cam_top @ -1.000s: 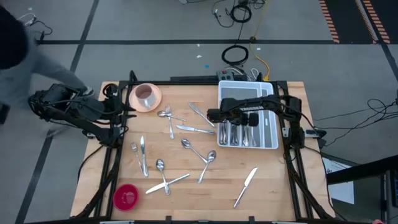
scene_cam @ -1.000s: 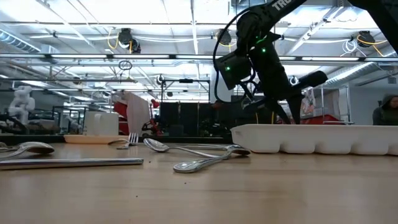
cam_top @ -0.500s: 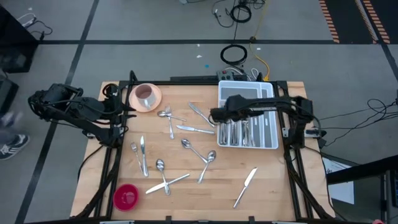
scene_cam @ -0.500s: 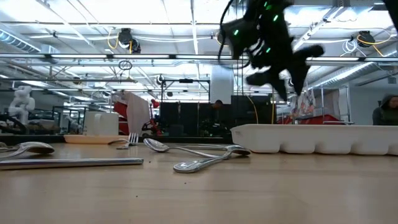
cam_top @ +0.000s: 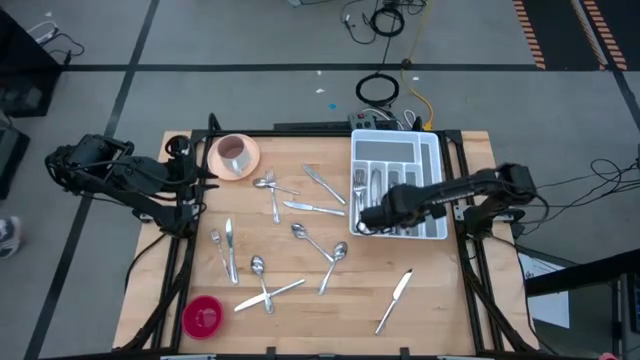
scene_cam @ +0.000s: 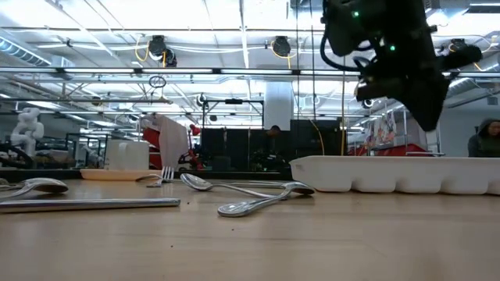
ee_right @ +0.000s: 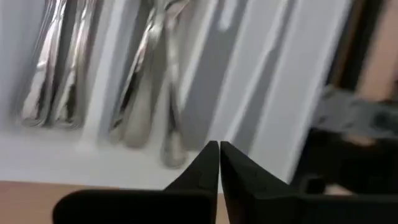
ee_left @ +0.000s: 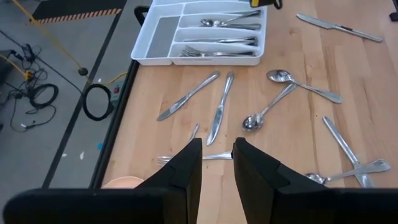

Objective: Sort silverware
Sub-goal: Adjust the silver spoons in the white silverware tray

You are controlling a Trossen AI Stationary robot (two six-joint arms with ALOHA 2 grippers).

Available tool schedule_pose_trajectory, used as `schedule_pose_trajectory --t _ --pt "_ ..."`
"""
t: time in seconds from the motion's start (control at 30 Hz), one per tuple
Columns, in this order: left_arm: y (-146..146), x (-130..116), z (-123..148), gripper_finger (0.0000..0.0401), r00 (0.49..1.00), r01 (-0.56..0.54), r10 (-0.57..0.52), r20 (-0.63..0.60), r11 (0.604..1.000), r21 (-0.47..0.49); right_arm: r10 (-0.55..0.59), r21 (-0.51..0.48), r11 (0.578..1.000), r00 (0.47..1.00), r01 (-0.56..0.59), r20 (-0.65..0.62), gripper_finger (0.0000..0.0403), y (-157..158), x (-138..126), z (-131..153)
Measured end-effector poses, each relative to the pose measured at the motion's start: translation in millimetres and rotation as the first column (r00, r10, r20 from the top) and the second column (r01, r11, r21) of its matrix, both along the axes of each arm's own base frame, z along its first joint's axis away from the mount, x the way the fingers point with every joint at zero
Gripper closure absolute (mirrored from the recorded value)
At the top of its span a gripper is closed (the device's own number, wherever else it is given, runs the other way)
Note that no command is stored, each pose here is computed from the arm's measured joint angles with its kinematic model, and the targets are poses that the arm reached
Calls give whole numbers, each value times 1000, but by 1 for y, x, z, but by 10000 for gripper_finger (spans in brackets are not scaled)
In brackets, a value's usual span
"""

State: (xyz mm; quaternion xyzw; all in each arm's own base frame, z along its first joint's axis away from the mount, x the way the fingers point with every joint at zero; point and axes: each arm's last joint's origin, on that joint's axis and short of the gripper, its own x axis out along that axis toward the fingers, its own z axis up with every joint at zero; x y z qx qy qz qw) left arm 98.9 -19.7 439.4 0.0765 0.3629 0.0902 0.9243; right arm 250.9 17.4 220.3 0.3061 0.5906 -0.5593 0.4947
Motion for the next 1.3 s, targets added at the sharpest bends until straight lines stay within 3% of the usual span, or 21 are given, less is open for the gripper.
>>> schedule_pose_trajectory --t 0.17,0.3,0.8,1.3 --pt "1 0 0 305 1000 1 -1 0 1000 27 -44 40 998 997 41 66 401 15 -4 -22" --pt "1 0 0 305 1000 -4 4 2 999 32 -99 10 995 994 99 38 402 19 -12 -32" --pt "1 0 0 305 1000 -8 8 4 1000 27 -129 18 992 991 128 32 403 20 -20 -51" --pt "1 0 0 305 1000 -8 8 4 1000 27 -70 35 997 986 65 149 403 19 -12 -63"
